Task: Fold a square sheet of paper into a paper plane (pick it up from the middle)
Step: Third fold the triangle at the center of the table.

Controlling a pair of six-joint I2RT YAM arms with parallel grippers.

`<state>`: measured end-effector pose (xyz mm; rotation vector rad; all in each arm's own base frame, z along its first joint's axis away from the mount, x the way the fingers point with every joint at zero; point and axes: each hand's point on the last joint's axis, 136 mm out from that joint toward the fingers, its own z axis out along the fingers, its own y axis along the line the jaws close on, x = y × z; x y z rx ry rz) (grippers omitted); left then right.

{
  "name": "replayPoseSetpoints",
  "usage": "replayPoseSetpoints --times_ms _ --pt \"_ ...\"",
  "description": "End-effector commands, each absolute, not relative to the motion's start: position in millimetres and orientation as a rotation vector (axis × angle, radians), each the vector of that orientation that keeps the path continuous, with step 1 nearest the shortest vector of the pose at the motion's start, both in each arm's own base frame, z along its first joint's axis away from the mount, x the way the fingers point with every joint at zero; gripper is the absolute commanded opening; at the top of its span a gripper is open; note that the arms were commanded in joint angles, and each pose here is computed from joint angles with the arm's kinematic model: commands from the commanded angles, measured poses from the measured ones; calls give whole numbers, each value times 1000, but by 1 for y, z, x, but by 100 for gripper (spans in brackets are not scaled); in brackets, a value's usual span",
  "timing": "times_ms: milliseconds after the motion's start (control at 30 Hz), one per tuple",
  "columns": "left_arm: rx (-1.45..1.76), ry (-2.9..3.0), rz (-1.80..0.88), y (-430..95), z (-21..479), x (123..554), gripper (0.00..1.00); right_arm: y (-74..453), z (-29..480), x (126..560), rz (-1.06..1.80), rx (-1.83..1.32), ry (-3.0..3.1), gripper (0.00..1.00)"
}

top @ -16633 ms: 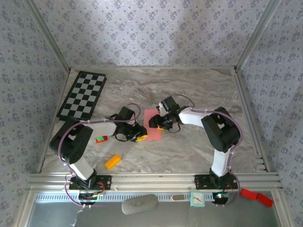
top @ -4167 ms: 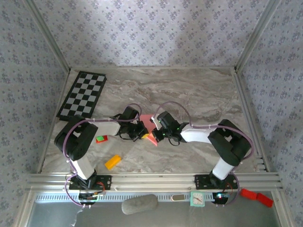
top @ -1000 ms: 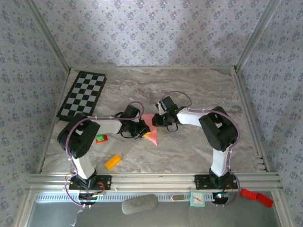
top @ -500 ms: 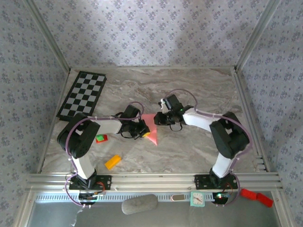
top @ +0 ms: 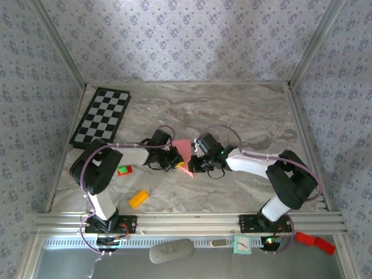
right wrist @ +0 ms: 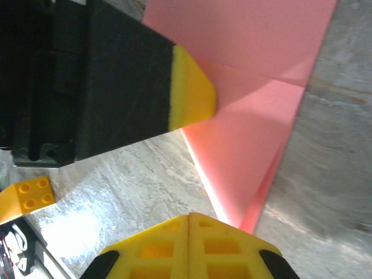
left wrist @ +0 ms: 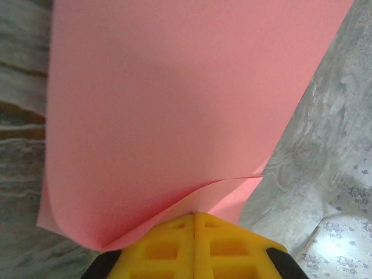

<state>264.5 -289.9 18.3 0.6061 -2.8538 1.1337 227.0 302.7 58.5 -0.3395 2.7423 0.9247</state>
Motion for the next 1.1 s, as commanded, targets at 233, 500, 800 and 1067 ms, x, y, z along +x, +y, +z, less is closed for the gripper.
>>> replayPoseSetpoints --times_ms 233,500,800,1067 --pt "746 -2889 885 -257 -20 251 7 324 45 226 906 -343 2793 0" --pt "738 -2886 891 -258 -19 251 7 322 36 230 862 -321 2823 0" --pt "734 -2883 888 -258 -19 251 7 311 27 232 808 -268 2858 0" --pt "728 -2883 891 -258 -19 251 7 306 22 233 793 -242 2874 0"
